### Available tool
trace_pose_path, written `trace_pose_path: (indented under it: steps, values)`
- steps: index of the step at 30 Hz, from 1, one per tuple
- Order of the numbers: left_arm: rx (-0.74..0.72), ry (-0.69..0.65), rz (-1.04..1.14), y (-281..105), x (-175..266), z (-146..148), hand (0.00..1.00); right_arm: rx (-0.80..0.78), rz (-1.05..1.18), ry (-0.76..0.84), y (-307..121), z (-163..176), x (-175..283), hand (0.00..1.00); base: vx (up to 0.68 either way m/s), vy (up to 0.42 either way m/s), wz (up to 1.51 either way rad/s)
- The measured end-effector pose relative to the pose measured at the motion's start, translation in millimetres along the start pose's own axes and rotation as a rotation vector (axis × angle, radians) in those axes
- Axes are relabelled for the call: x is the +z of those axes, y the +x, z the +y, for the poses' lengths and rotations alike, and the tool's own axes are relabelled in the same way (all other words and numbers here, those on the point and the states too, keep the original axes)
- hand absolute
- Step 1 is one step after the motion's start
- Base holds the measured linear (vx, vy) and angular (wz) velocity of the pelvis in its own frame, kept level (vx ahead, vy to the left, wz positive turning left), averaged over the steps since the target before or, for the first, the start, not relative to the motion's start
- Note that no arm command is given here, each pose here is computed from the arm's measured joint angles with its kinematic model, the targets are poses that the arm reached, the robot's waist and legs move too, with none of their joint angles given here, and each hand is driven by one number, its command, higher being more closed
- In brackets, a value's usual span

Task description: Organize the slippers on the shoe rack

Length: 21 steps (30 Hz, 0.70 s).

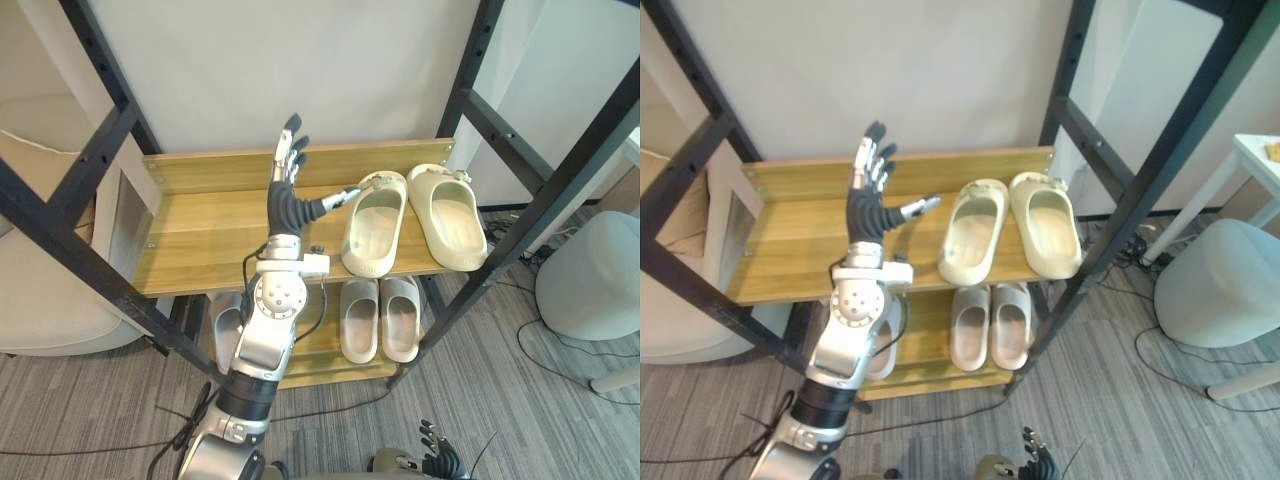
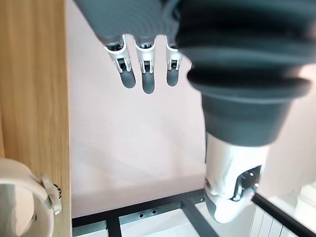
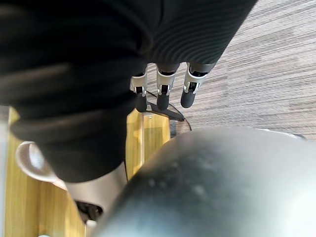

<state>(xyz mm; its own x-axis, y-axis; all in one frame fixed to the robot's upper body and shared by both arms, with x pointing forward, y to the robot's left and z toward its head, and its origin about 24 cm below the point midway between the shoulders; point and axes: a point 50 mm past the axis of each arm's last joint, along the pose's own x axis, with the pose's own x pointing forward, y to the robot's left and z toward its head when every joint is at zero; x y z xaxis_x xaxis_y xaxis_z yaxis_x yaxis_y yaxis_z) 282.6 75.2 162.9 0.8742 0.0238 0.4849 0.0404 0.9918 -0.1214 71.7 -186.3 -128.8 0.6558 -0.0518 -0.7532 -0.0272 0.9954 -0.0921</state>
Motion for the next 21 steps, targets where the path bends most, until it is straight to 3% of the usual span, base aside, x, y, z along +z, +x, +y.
trace_pose_path:
  steps: [8,21]
  values:
    - [-0.068,-0.081,0.111,-18,-18,-6,0.0,-0.016,0.026,-0.001,0,0,-6,0.0,0.0,-0.009,0.02]
    - [-0.093,-0.031,0.303,-40,-59,-1,0.0,-0.023,0.041,0.002,-1,0,-9,0.0,0.0,-0.002,-0.01]
